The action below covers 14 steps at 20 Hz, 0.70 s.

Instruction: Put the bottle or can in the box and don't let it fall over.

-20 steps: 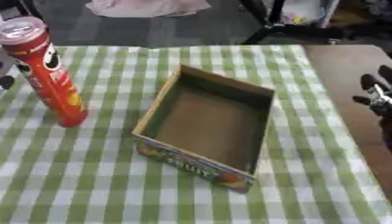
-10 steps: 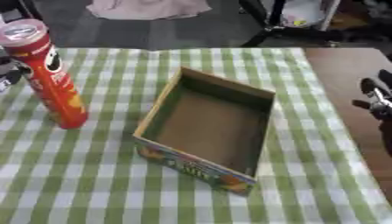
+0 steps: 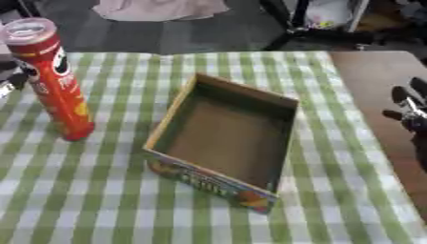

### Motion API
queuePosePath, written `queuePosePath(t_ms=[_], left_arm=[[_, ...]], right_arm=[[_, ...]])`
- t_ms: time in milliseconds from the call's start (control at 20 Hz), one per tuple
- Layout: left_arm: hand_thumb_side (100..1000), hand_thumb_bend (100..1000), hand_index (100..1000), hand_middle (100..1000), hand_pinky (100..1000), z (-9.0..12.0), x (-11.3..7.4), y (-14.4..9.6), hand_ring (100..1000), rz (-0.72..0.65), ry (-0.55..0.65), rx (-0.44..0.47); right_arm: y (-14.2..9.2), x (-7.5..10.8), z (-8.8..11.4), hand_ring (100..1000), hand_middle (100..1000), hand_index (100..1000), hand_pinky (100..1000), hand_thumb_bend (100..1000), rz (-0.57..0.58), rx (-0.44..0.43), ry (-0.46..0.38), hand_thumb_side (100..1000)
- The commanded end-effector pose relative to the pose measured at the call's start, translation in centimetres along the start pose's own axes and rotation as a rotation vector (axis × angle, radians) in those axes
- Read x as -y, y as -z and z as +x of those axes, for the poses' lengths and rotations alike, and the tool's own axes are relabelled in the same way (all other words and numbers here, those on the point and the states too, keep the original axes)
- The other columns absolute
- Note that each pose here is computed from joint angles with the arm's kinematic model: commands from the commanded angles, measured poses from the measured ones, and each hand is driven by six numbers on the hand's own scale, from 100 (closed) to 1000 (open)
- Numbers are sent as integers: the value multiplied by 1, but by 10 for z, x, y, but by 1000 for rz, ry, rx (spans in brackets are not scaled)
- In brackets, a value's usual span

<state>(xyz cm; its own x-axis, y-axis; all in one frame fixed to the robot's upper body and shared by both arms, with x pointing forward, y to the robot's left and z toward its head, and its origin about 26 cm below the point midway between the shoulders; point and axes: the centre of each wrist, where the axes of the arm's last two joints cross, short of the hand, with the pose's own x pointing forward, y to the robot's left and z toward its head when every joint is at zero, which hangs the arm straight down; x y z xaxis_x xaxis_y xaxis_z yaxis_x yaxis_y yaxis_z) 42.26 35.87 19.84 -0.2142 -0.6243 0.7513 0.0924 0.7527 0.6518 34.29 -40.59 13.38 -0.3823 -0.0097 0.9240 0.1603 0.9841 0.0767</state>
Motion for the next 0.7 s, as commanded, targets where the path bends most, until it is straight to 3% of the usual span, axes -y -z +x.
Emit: queuePosePath(t_ms=[50,700], left_arm=[[654,382,988,1000,1000,9,-10,3,851,41,48,4],[676,394,972,1000,1000,15,-8,1,853,31,84,51]], right_arm=[[5,2,11,1000,1000,902,698,363,6,29,-20,282],[4,1,8,1000,1000,903,699,359,7,17,-18,284]])
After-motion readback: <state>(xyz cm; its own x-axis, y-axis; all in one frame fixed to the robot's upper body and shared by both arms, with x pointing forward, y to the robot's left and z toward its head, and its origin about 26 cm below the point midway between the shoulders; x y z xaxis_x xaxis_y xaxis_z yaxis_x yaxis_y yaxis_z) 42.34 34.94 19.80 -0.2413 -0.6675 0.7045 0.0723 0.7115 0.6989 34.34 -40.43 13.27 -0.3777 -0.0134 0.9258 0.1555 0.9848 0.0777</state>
